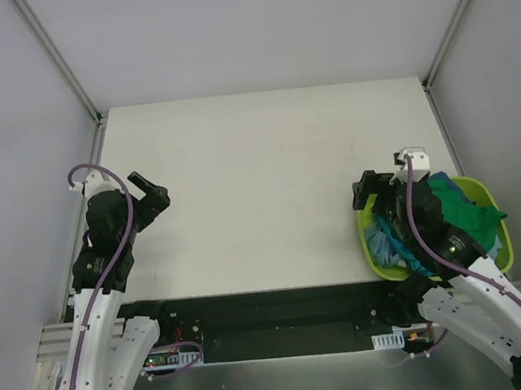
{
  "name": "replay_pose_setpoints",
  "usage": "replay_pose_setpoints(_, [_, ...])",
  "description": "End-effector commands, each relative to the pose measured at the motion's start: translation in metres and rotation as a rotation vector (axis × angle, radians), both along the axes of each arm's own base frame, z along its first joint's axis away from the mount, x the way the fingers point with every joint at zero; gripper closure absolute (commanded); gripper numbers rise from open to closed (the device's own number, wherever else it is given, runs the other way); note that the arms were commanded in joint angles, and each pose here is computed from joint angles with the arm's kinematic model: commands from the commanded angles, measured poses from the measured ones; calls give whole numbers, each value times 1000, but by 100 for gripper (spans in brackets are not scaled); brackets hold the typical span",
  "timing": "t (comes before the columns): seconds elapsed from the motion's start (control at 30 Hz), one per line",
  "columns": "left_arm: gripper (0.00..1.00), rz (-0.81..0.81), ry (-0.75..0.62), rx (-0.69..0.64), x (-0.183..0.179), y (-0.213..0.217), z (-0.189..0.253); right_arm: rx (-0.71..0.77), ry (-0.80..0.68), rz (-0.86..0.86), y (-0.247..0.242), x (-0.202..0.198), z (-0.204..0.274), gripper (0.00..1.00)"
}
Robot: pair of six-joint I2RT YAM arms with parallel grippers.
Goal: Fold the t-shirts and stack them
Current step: Grab crumpled tshirt from bin with the right arm
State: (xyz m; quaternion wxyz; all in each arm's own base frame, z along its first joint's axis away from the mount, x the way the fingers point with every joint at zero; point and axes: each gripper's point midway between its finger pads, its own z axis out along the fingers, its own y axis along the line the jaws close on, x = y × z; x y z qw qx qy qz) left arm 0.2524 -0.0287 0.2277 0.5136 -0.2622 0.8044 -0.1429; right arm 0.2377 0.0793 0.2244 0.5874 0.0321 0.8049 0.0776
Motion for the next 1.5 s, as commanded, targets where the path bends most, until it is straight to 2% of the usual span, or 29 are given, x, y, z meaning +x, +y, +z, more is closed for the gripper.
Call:
replay_pose_setpoints(0.0, [1,0,14,-8,-1,-1,-3,4,-26,45,4,-4,9,4])
replay_pose_setpoints(0.13, [1,-16,43,-7,2,-3,-9,-4,62,48,4,-11,-11,4])
replay_pose_setpoints(0.27, [1,-52,54,-17,5,-10,-12,-26,135,-72,-18,-19,-20,4])
replay_pose_setpoints(0.4, [1,-84,63,-35,6,-17,-17,-72,235,-278,-57,-32,-37,4])
replay_pose_setpoints(0.53, [1,-182,31,-63,11,-34,-17,-77,370,-456,-96,-43,-61,4])
replay_pose_setpoints(0.67, [1,-257,31,-80,12,-46,-19,13,504,-521,-107,-52,-91,4])
replay_pose_setpoints(0.77, [1,-274,33,-80,15,-49,-22,-1,530,-568,-118,-55,-101,4])
replay_pose_setpoints(0.93, [1,-258,40,-81,17,-47,-27,45,600,-550,-108,-54,-129,3])
replay_pose_setpoints(0.97, [1,-255,44,-79,17,-47,-29,42,605,-568,-110,-55,-134,8])
replay_pose_setpoints(1.07, [1,-256,50,-70,17,-46,-31,31,592,-598,-116,-51,-133,45])
replay_pose_setpoints(1.13, [1,-259,53,-77,17,-47,-32,16,545,-579,-117,-43,-114,64])
replay_pose_setpoints(1.27, [1,-317,52,-106,14,-58,-31,22,371,-546,-120,-27,-50,90])
replay_pose_setpoints(1.3, [1,-324,56,-108,13,-59,-32,31,324,-534,-120,-24,-33,99])
replay_pose_setpoints(1.47, [1,-325,59,-121,13,-60,-35,93,112,-436,-108,-17,49,96])
